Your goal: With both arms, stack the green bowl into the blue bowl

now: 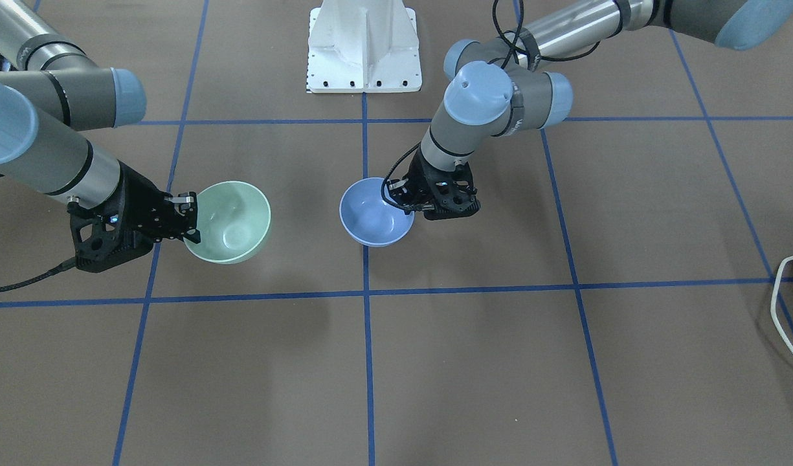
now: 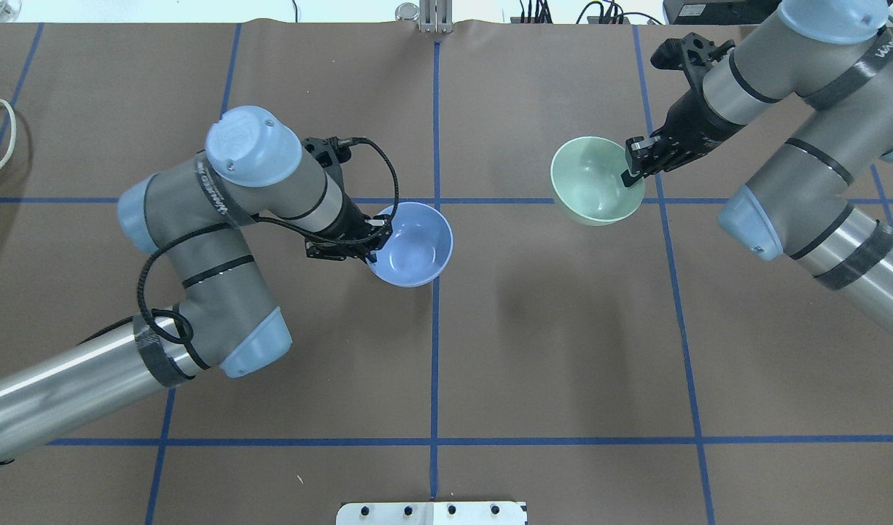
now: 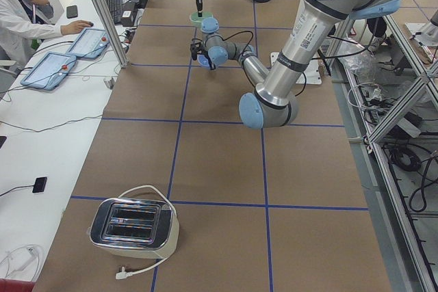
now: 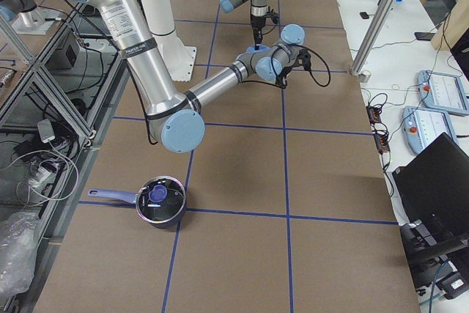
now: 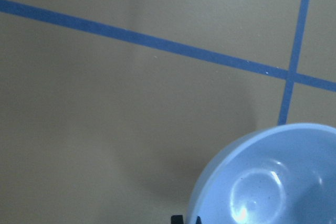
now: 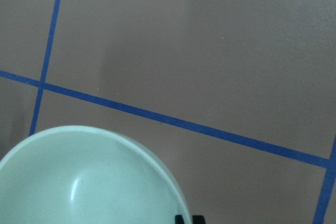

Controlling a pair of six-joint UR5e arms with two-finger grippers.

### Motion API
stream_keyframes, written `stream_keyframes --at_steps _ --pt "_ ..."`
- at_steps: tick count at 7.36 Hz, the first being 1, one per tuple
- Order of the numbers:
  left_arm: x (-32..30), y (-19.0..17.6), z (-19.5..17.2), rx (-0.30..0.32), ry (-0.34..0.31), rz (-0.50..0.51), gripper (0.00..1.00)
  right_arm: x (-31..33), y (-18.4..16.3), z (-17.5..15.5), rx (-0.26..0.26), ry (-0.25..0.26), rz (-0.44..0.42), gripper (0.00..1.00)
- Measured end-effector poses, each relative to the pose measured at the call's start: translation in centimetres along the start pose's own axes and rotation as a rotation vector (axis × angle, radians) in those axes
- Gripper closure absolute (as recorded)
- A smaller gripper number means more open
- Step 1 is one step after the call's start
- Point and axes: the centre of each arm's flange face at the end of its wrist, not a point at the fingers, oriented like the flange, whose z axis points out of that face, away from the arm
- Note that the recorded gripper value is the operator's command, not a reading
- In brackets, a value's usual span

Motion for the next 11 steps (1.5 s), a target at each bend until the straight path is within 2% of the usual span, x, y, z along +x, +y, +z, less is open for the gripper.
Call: stream_keyframes --at_steps 2,6,7,8,9,11 --pt "2.6 2.0 2.3 0.006 -0.014 0.002 1.0 -4.5 -0.1 -0.8 -0.007 0.019 0.002 1.0" --pt "2.4 2.0 2.6 0.013 -0.015 0.016 1.0 -9.6 -0.2 -0.7 -0.005 0.0 0.025 1.0" --pt "2.1 1.5 2.4 0.017 -0.016 0.025 0.77 -10.3 0.0 -0.2 -0.003 0.006 0.023 1.0" --pt "1.6 1.0 2.2 0.021 -0.016 0.04 0.08 -11.3 0.2 0.3 -0.002 0.011 0.023 1.0" --pt "1.0 0.6 2.2 0.028 -0.012 0.049 0.02 -12.2 0.3 0.6 -0.002 0.015 0.025 1.0" --pt "-0.1 -0.7 1.5 0.046 0.019 0.063 0.02 -13.4 0.5 1.3 -0.003 0.022 0.019 1.0"
